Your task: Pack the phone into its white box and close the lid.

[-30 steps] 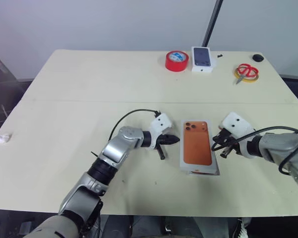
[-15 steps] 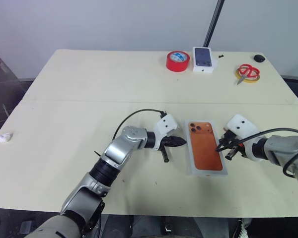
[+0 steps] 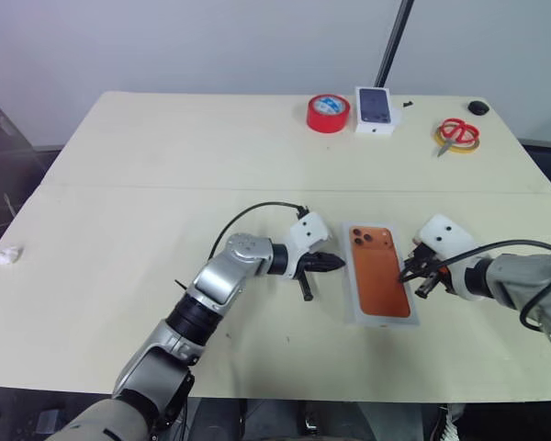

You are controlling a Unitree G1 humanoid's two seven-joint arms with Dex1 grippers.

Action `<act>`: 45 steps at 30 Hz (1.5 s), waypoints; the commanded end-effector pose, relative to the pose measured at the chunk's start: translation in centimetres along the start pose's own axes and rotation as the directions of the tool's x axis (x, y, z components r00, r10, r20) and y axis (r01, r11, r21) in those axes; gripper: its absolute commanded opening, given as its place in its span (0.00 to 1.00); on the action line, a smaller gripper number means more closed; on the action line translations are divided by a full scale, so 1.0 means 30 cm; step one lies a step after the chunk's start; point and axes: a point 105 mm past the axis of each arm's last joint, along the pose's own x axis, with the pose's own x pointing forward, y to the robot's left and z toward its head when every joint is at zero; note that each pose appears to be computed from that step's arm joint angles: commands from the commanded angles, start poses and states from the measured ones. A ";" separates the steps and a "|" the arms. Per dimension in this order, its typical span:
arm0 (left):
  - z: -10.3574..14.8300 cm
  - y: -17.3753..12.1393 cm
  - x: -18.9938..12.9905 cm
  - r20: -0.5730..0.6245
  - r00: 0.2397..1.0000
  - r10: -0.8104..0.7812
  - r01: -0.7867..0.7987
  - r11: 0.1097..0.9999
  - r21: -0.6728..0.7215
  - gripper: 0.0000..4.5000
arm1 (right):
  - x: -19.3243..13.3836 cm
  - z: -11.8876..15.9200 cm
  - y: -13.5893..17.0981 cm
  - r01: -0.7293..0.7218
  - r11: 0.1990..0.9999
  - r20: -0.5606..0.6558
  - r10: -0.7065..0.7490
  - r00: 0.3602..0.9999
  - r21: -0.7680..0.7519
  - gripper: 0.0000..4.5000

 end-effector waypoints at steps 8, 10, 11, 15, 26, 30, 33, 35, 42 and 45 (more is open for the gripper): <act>0.023 -0.007 0.009 0.022 1.000 -0.010 0.010 1.000 0.022 0.00 | 0.005 0.038 0.043 -0.052 0.998 0.052 0.054 0.997 -0.026 0.01; 0.018 -0.001 0.006 0.020 1.000 -0.003 0.002 1.000 0.016 0.00 | 0.005 0.042 0.046 -0.055 0.998 0.056 0.057 0.997 -0.028 0.01; 0.017 0.001 0.005 0.019 1.000 0.000 0.000 1.000 0.015 0.00 | 0.005 0.043 0.046 -0.056 0.998 0.057 0.058 0.997 -0.029 0.01; 0.011 0.011 -0.001 0.018 1.000 0.011 -0.011 1.000 0.006 0.00 | 0.002 0.045 0.046 -0.057 0.998 0.058 0.059 0.997 -0.034 0.01; 0.003 0.049 -0.035 0.021 0.998 0.064 -0.063 0.998 -0.015 0.00 | -0.033 0.027 -0.018 0.005 0.999 0.048 -0.002 0.999 -0.047 0.01; 0.043 0.088 -0.071 0.070 0.991 0.110 -0.107 0.993 -0.041 0.00 | -0.086 0.041 -0.031 -0.013 0.997 0.086 0.019 0.996 -0.073 0.01; 0.079 0.096 -0.061 0.094 0.990 0.110 -0.107 0.994 -0.037 0.00 | -0.118 0.046 0.016 -0.096 0.990 0.115 0.107 0.988 -0.101 0.01; 0.089 0.090 -0.029 0.089 0.992 0.094 -0.092 0.996 -0.019 0.00 | -0.120 0.037 0.063 -0.157 0.982 0.117 0.169 0.979 -0.106 0.01; 0.031 0.076 0.081 -0.028 0.998 0.061 -0.060 0.998 0.028 0.00 | -0.053 -0.052 0.154 -0.211 0.977 0.051 0.213 0.976 -0.043 0.01; -0.014 0.085 0.081 -0.069 0.995 0.073 -0.073 0.997 0.014 0.00 | -0.039 -0.068 0.162 -0.197 0.979 0.037 0.199 0.979 -0.042 0.01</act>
